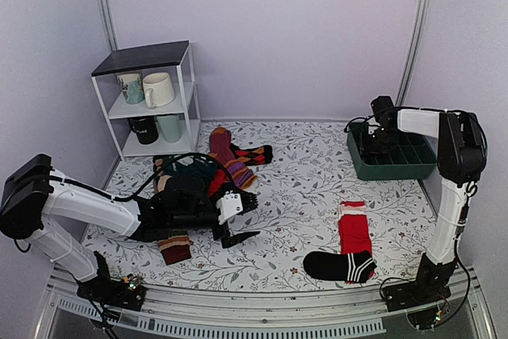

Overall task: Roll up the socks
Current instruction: Place the sock in the storage box.

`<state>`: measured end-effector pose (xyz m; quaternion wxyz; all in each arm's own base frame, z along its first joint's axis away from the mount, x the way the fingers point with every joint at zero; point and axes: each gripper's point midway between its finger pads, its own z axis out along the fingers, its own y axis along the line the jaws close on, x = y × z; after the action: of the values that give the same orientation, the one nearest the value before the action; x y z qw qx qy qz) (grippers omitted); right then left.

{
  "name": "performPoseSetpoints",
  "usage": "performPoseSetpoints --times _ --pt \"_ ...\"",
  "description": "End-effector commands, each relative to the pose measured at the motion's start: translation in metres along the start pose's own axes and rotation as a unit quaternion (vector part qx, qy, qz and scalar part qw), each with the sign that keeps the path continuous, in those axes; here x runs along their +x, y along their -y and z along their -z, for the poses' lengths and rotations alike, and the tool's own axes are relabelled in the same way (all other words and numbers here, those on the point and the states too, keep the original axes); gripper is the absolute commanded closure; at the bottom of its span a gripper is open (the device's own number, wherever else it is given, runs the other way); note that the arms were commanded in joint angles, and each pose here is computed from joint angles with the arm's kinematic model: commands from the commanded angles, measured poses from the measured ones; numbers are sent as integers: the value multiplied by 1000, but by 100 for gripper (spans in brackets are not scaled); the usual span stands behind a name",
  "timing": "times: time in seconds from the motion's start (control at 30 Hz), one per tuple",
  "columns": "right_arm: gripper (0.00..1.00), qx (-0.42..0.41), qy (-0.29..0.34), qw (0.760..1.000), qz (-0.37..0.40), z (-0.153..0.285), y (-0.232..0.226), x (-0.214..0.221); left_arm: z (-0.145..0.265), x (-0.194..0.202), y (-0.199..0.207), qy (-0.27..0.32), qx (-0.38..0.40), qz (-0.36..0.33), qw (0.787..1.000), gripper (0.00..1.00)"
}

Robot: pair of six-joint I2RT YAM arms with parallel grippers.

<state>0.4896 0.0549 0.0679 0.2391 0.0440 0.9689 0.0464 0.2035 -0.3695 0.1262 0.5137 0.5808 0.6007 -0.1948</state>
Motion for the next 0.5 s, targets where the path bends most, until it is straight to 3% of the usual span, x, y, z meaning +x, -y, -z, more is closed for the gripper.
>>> performPoseSetpoints --times 0.0,0.27,0.47 --pt "58 -9 -2 1000 -7 11 -4 -4 3 2 -4 -4 -5 -4 1000 1" --pt "53 -19 26 999 -9 42 -8 -14 2 2 -6 -4 -12 -2 1000 1" --pt "38 -44 84 995 -5 88 -16 -24 4 2 -11 -4 -26 3 1000 1"
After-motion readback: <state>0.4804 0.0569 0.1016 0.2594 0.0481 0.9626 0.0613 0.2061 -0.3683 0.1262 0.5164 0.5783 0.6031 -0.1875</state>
